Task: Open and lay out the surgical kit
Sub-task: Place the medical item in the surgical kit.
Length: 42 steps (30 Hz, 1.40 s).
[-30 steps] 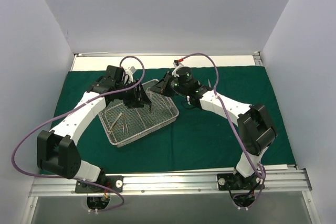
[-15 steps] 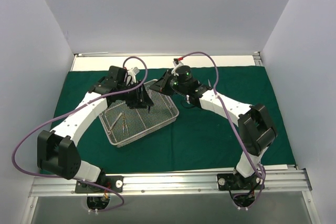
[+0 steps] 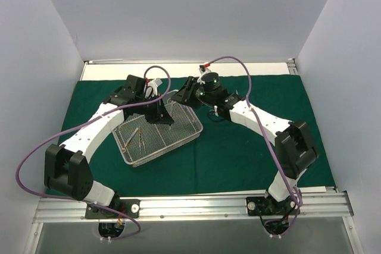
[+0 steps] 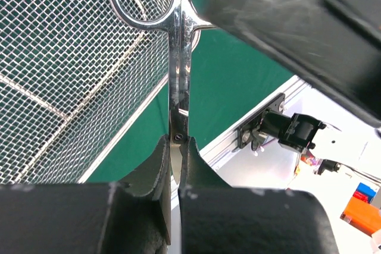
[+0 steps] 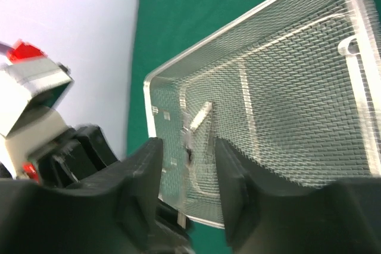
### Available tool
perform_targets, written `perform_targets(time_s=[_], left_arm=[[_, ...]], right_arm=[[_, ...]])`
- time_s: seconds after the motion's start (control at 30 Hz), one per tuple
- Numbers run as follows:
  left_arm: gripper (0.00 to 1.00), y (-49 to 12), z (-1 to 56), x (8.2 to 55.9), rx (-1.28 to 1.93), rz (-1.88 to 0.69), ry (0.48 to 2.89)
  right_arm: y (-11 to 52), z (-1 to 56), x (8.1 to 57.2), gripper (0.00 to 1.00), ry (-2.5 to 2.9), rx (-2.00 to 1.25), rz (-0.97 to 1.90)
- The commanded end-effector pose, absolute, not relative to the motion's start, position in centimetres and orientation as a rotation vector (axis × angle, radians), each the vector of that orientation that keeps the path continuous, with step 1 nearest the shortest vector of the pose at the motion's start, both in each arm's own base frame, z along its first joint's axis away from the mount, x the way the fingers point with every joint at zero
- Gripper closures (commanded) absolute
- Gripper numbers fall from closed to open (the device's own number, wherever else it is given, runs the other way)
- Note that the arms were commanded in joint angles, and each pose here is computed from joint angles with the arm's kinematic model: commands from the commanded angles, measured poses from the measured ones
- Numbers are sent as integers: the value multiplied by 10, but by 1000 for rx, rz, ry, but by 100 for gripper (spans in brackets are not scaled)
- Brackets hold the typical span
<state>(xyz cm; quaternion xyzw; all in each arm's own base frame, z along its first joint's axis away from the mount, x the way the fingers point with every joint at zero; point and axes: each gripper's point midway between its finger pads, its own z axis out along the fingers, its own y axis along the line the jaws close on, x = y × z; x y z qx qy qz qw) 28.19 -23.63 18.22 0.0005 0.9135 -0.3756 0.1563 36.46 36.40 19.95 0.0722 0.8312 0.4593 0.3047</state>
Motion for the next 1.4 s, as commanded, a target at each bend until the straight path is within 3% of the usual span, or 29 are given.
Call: perform_targets(time_s=[0.0,0.17,0.3,0.43,0.57,0.63,0.97,1.37], left_arm=[[98,-239,213,287,107,-1096,2540],[98,-242,217,273,172,-1161,2550],[98,-259,242,256,191,-1510,2439],[98,-265,275,244,156,-1688,2351],[98,-272,316,231,3,-1986,2247],[98,-272,346,225,58,-2060,2085],[98,-266,360,180,-228,-2431,2098],[98,-251,382,142,-363,-2505,2145]], right_arm=[[337,260,367,58,2065,50,1107],[297,266,347,49,2048,-248,855],[275,269,308,56,1864,-711,641],[260,281,269,55,1498,-1107,433],[247,299,256,55,1285,-1227,287],[252,300,254,57,1233,-1316,251],[296,319,213,58,916,-1611,212],[324,341,204,62,644,-1718,125]])
